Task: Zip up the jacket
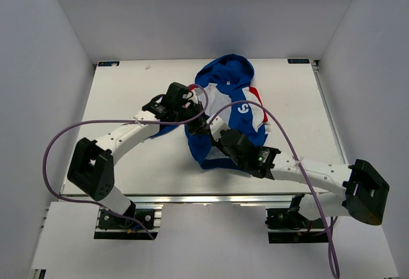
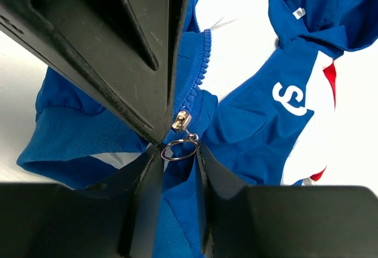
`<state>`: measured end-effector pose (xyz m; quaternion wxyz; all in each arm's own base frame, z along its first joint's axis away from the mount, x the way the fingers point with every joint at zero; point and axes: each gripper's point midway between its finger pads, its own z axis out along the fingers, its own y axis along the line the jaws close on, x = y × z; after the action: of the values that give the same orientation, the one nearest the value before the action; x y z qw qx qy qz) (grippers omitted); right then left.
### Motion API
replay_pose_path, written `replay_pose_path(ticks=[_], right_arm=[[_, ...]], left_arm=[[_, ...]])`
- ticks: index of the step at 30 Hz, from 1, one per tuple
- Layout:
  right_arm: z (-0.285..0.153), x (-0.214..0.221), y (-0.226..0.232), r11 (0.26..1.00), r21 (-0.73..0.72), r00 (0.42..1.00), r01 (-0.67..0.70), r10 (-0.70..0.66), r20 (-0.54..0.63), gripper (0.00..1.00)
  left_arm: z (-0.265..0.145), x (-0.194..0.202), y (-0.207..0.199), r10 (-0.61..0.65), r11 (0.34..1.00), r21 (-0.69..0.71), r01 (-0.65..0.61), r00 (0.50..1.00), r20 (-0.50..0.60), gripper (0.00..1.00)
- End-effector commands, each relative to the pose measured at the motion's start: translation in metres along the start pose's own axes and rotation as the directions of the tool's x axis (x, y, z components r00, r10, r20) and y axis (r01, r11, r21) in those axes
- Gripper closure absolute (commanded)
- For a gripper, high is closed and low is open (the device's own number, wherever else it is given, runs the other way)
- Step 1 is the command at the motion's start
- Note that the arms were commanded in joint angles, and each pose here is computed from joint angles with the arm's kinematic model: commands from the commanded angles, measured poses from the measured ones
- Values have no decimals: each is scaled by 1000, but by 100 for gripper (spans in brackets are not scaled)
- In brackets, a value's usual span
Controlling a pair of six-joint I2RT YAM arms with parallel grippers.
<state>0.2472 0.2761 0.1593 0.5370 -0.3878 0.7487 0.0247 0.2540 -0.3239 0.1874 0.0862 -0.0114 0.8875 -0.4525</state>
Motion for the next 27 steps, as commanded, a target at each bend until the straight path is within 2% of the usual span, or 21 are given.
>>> replay_pose_path(ticks=[1, 3, 6, 7, 9, 21, 24, 27], right_arm=[[-5, -30, -3, 999, 1, 995, -52, 52, 88, 70], [-5, -28, 1, 998, -21, 996, -52, 53, 76, 73], [-5, -23, 6, 997, -45, 997, -60, 62, 48, 86], [-5, -22, 8, 997, -55, 997, -62, 64, 45, 95], [-5, -18, 11, 996, -66, 997, -62, 64, 33, 100], [-11, -19, 26, 979, -196, 998, -58, 59, 0, 100], [-11, -19, 35, 963, -260, 998, -65, 65, -11, 100], [-10, -17, 31, 964, -251, 996, -89, 84, -30, 100]], left_arm=[[-1, 2, -5, 21, 1000, 20, -21, 1000, -5, 100], [1, 1, 0, 20, 1000, 1, -20, 1000, -1, 100], [1, 0, 5, 40, 999, -21, -40, 999, 4, 100], [1, -1, 5, 49, 998, -25, -49, 999, 10, 100], [0, -1, 9, 77, 996, -39, -76, 997, 11, 100], [-3, 11, 26, 227, 959, -165, -229, 973, -31, 100], [-4, 14, 24, 251, 954, -162, -253, 967, -31, 100], [-4, 18, 18, 294, 944, -150, -295, 955, -31, 100]])
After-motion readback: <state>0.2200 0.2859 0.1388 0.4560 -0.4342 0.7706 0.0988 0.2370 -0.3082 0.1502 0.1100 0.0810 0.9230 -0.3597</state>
